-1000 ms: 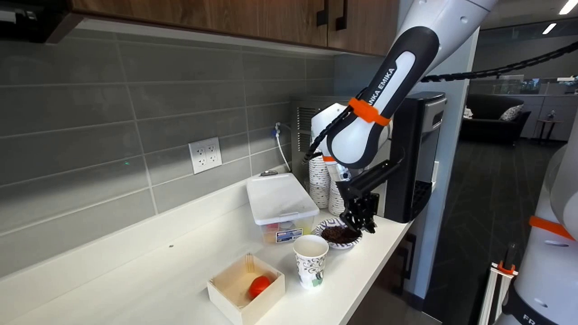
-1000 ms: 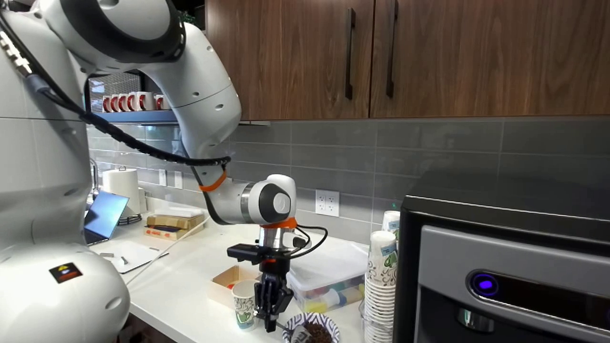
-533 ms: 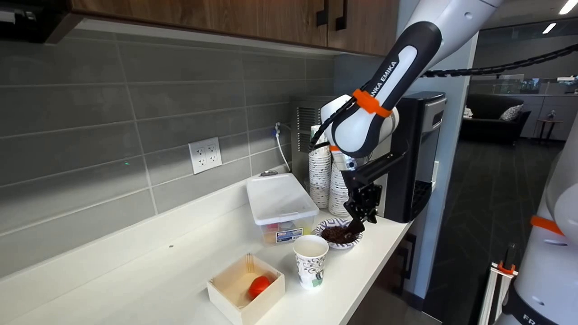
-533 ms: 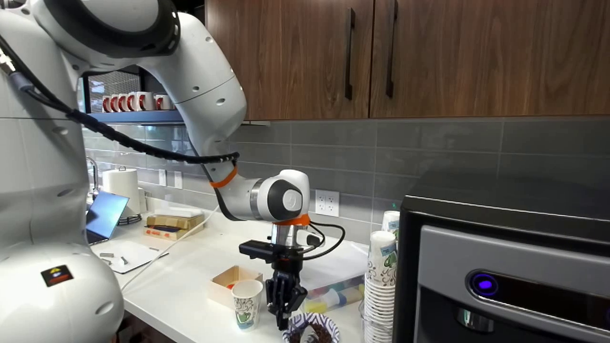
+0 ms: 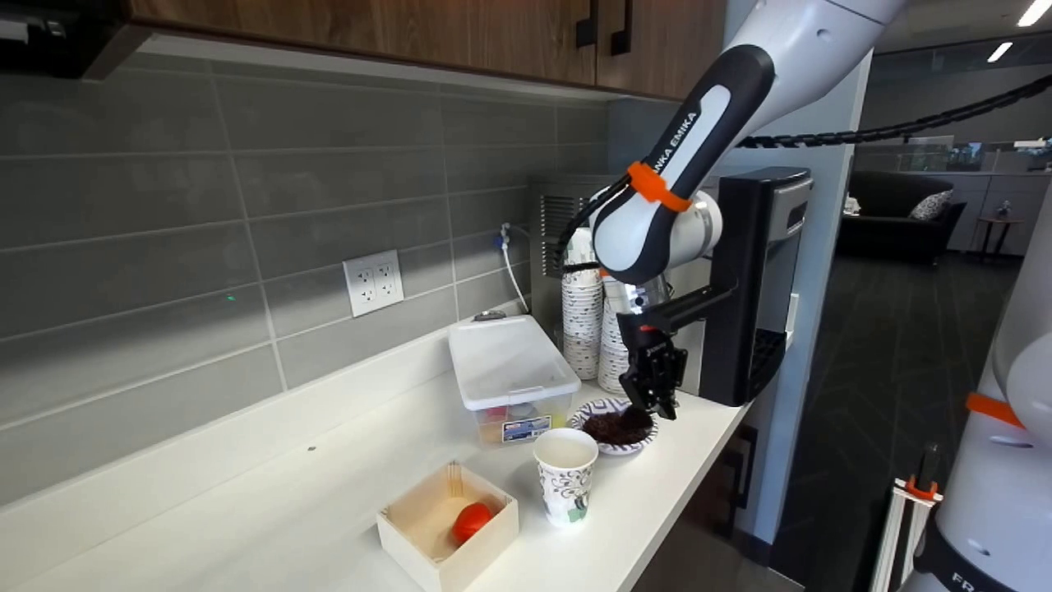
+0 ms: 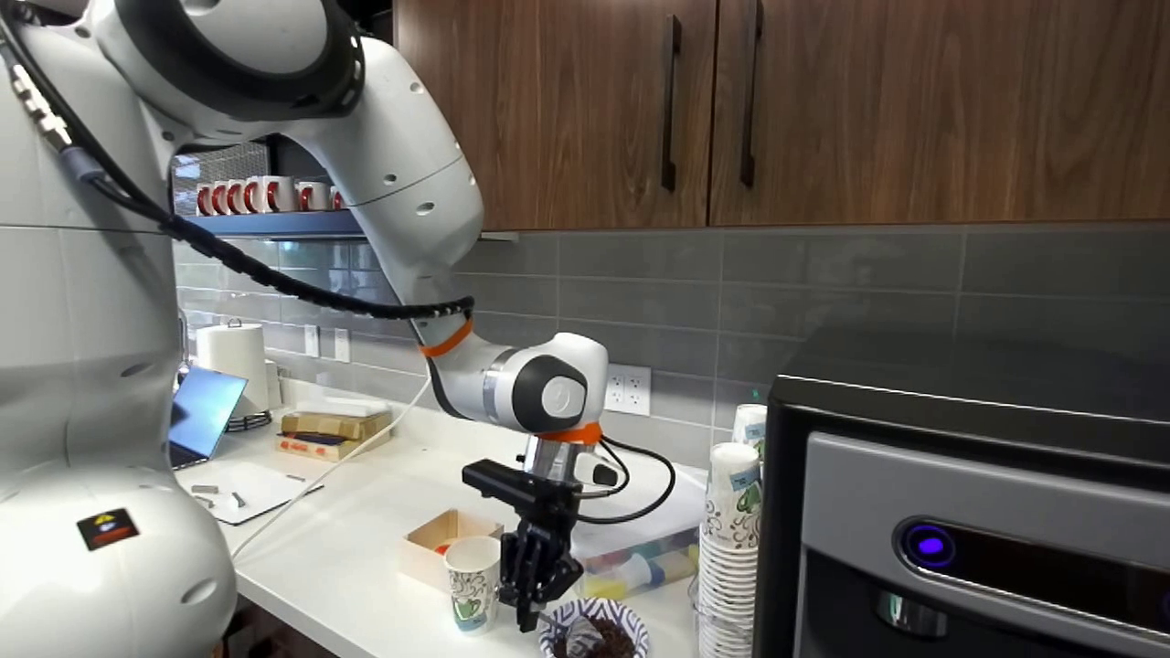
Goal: Use the silver spatula to stir the contents of the white plate
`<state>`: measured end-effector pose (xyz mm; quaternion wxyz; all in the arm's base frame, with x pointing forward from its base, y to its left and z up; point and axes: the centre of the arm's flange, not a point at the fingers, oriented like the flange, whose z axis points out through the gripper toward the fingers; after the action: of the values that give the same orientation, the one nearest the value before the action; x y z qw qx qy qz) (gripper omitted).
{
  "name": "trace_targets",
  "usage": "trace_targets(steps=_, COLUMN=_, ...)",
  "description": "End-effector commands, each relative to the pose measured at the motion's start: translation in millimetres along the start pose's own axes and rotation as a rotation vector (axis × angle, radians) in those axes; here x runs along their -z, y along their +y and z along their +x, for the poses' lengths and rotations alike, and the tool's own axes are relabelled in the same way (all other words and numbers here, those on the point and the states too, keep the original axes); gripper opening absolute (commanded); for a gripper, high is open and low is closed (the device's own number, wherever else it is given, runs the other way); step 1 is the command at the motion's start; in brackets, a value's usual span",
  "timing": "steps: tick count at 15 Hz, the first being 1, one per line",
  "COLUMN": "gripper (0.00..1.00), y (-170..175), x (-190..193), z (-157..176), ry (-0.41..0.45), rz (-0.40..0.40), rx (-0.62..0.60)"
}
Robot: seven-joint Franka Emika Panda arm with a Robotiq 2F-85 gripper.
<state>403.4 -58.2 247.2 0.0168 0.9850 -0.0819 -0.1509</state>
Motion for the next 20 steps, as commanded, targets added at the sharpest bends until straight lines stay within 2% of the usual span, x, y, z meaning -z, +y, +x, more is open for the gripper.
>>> trace_targets(steps=1, gripper=0.01, y=-6, x=15, z=10, ry=0.025, rz=0.073, rx=0.058)
trace_targets(steps=6, gripper=0.01, y=-7, x=25, z=15, ry=0.038, rz=0.131, rx=0.082)
trace_targets(steps=11, gripper=0.01, y=2, x=21, z=10, ry=-0.044, rz=0.19, rx=0.002)
trace_targets(steps=16, gripper=0.01, y=29, x=29, z=2, ry=-0.089, rz=0.18, rx=-0.119)
trace_targets(steps=20, gripper=0.01, y=50, x=35, z=4, ry=-0.053, rz=0.132, rx=-0.225)
